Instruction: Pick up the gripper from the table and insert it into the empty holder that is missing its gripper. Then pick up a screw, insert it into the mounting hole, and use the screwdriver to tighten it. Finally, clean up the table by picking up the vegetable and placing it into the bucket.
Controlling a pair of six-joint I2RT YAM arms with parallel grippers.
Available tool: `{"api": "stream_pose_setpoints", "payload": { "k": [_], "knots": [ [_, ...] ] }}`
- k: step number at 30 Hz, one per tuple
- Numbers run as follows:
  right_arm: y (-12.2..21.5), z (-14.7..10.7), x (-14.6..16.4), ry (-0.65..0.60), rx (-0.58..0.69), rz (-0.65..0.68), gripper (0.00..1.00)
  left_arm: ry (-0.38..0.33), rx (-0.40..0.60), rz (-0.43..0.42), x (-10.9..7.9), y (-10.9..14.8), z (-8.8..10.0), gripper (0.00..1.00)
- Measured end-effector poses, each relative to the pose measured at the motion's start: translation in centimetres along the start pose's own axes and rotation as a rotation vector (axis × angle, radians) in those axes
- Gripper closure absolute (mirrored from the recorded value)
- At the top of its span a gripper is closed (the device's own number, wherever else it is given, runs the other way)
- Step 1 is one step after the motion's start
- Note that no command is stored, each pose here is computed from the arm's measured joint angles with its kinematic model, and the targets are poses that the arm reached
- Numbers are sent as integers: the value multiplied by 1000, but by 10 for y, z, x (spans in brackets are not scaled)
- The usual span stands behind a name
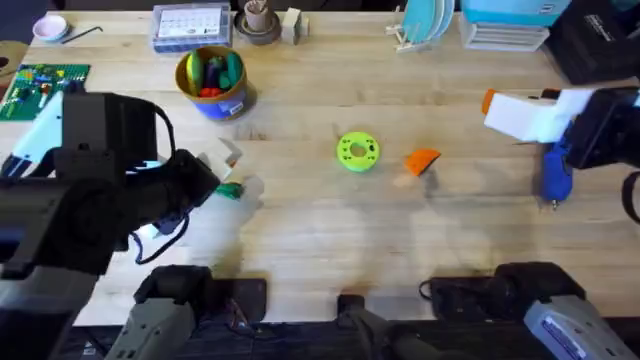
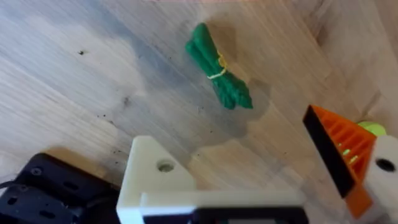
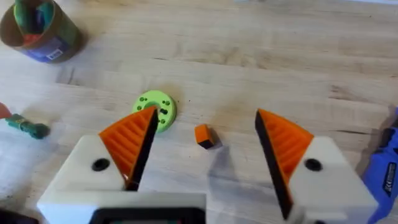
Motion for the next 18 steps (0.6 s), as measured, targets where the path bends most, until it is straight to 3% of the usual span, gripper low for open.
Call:
{"api": "stream_pose_setpoints", "payload": {
  "k": [6, 10, 13, 15, 18],
  "knots": [
    [0, 0, 0, 0, 0, 0, 7, 31, -71, 26, -3, -5, 12, 7],
    [0, 0, 0, 0, 0, 0, 7, 38, -56, 66, -8, -19, 16, 9],
    [0, 0, 0, 0, 0, 0, 7, 42, -27, 95, -10, -29, 17, 99],
    [0, 0, 0, 0, 0, 0, 7, 45, -11, 100, -12, -34, 17, 245],
    [0, 0, 0, 0, 0, 0, 7, 48, 8, 97, -14, -38, 16, 682]
  ]
}}
Point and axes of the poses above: each hand's point on the last joint's axis, 136 mm out from that joint toward the fingers, its own y axis back along the fingers, its own x axis along the line the jaws close on, z = x × y, the point moved 7 cm from there along y, back along the fingers, and after that the axes turned 7 degrees about y, right-handed, at the moved point
